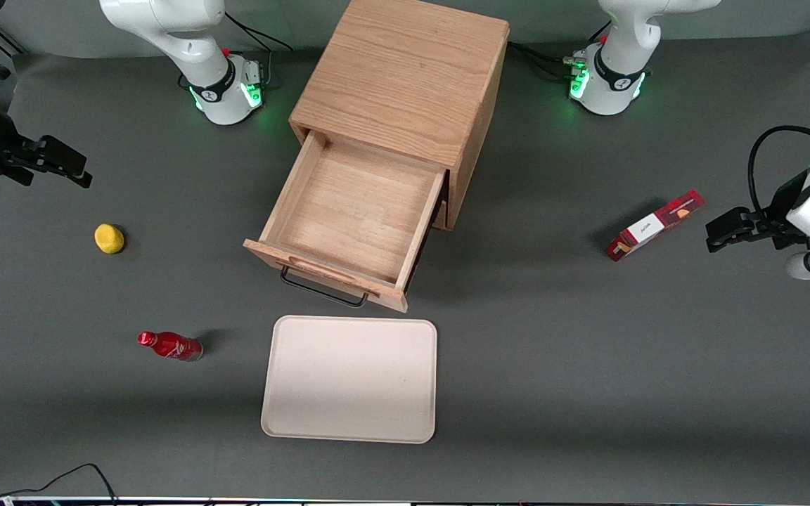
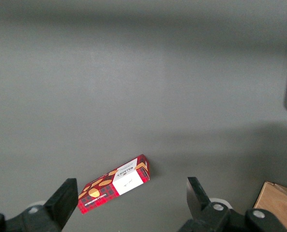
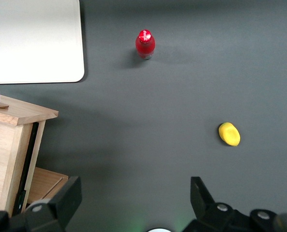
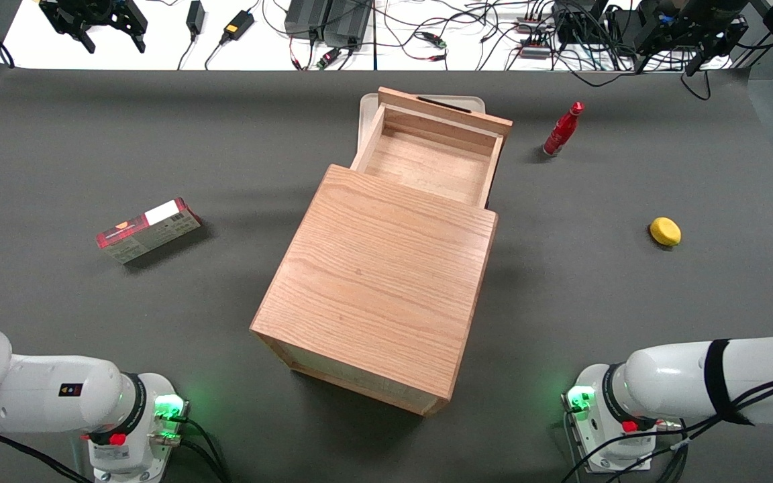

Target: Close top drawer

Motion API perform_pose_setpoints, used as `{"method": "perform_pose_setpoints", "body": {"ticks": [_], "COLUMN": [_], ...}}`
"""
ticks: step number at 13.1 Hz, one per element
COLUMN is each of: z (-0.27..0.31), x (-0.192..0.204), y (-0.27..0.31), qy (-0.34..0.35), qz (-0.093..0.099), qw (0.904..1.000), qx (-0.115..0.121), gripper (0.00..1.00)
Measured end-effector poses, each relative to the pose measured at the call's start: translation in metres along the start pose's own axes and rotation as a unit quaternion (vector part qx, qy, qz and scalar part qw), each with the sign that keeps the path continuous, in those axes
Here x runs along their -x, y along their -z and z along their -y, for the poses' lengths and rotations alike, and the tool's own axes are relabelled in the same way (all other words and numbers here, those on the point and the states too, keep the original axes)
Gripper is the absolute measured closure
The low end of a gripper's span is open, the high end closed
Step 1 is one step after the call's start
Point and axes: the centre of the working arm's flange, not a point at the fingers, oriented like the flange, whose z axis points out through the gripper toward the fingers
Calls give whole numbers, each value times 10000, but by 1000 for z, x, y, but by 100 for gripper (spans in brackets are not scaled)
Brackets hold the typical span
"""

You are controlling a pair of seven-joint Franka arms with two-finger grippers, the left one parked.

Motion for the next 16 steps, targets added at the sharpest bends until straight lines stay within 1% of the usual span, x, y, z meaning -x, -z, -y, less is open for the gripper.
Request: {"method": "perform_pose_setpoints", "body": {"ticks": [7, 8, 12, 13, 14, 15, 16], "z": [-1, 0, 6, 6, 8, 10, 11], "x": [-2, -4, -7, -6, -7, -9, -13], "y": [5, 10, 45, 51, 53, 51, 46], "qy": [-2, 13, 89, 125, 158, 180, 203], "qz": [-49, -97, -480, -541, -551, -523, -470], "qw": [10000, 9999, 9988, 9984, 9982, 9983, 9985], "qx": [-20, -25, -64, -89, -149, -202, -205], "gripper": [0, 0, 0, 0, 0, 0, 0]}}
